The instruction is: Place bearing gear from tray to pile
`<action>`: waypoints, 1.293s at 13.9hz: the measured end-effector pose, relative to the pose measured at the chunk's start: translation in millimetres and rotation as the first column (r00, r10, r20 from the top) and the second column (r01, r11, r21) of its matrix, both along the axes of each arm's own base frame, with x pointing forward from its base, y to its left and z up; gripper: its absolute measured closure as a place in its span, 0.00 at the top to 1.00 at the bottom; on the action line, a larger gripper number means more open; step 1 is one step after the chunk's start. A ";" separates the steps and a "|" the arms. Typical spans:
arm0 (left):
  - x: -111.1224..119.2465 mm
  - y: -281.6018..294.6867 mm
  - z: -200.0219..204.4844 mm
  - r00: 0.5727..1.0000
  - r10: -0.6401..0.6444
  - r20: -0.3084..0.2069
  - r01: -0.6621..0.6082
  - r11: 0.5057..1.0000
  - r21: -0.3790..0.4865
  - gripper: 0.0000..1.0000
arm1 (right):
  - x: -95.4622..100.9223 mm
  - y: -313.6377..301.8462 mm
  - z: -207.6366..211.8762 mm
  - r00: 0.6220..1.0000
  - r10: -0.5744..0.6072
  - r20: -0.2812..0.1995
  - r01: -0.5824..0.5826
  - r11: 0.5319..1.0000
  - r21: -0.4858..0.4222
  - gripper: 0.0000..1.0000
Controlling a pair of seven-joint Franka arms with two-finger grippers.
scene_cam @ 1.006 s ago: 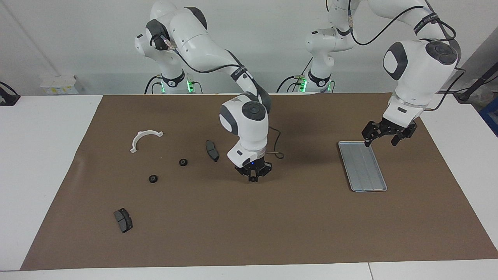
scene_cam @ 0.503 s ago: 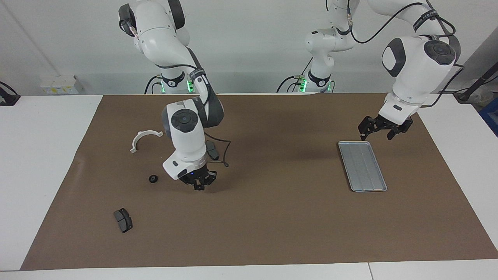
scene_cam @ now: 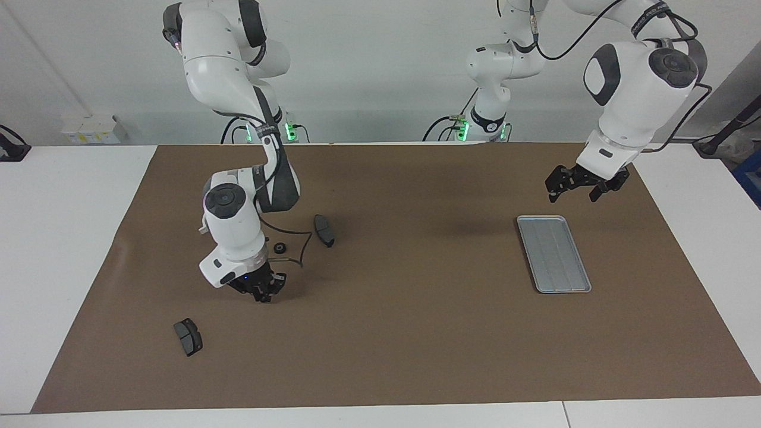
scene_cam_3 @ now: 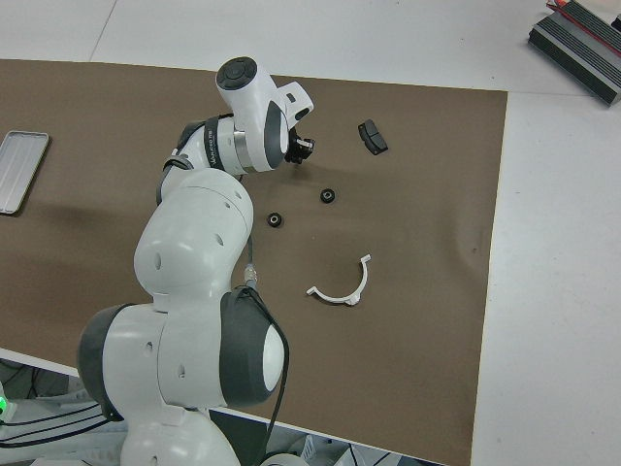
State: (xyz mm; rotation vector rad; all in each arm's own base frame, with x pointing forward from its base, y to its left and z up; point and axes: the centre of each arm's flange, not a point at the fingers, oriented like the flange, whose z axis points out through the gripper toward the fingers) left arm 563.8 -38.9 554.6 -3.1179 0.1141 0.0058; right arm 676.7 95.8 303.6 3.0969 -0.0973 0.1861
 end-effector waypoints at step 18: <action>-20.7 8.3 41.9 0.999 0.017 0.051 -0.017 1.000 0.004 1.00 | -99.7 -69.1 282.0 0.991 -0.136 -0.015 0.135 0.991 -0.020 1.00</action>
